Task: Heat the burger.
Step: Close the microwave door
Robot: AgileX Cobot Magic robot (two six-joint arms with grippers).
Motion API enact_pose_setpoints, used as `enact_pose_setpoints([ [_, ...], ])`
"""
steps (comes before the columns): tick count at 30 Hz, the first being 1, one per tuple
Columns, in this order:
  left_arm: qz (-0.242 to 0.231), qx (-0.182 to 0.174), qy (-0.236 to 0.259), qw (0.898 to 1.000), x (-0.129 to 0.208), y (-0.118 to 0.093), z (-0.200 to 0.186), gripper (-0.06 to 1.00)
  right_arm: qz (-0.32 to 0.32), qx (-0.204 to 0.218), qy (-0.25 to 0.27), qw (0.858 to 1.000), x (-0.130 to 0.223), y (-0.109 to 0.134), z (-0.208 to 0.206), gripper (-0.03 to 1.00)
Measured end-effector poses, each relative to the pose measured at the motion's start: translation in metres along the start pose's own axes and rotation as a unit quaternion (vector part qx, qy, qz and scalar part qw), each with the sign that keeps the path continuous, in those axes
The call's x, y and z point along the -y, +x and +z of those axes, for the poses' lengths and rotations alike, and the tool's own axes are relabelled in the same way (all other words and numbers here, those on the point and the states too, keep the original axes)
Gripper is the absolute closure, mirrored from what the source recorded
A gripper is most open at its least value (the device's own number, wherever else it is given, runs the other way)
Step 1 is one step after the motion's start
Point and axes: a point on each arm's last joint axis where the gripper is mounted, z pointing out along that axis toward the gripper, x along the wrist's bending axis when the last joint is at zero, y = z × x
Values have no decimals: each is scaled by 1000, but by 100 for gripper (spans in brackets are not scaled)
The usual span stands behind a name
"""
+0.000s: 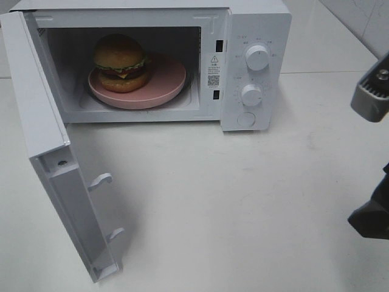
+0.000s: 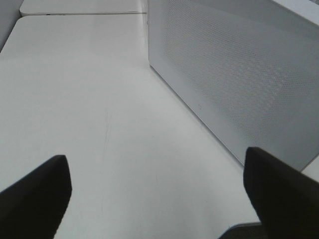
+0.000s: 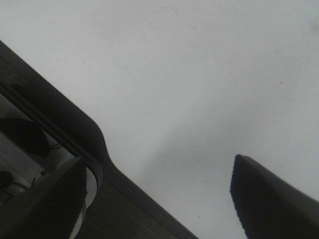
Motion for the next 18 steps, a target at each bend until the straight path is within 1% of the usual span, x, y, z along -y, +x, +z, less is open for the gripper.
enact_pose_setpoints([
  [4, 0, 0, 0, 1000, 0, 0, 0, 6, 11, 10, -11, 1000, 12, -1, -4, 20],
  [6, 0, 0, 0, 1000, 0, 0, 0, 6, 19, 15, -32, 999, 28, -1, -9, 20],
  [8, 0, 0, 0, 1000, 0, 0, 0, 6, 25, 16, -36, 999, 32, -1, -10, 20],
  [9, 0, 0, 0, 1000, 0, 0, 0, 6, 47, 23, -50, 997, 42, -3, -12, 20],
  [10, 0, 0, 0, 1000, 0, 0, 0, 6, 47, 23, -50, 997, 42, -3, -12, 20],
  [11, 0, 0, 0, 1000, 0, 0, 0, 6, 67, 32, -62, 995, 51, -6, -15, 20],
  [13, 0, 0, 0, 1000, 0, 0, 0, 6, 78, 37, -68, 994, 55, -7, -16, 20],
  [14, 0, 0, 0, 1000, 0, 0, 0, 6, 100, 49, -82, 990, 64, -10, -19, 20],
  [15, 0, 0, 0, 1000, 0, 0, 0, 6, 100, 49, -82, 990, 64, -10, -19, 20],
  [17, 0, 0, 0, 1000, 0, 0, 0, 6, 128, 62, -109, 984, 74, -11, -24, 20],
  [18, 0, 0, 0, 1000, 0, 0, 0, 6, 128, 62, -109, 984, 74, -11, -24, 20],
])
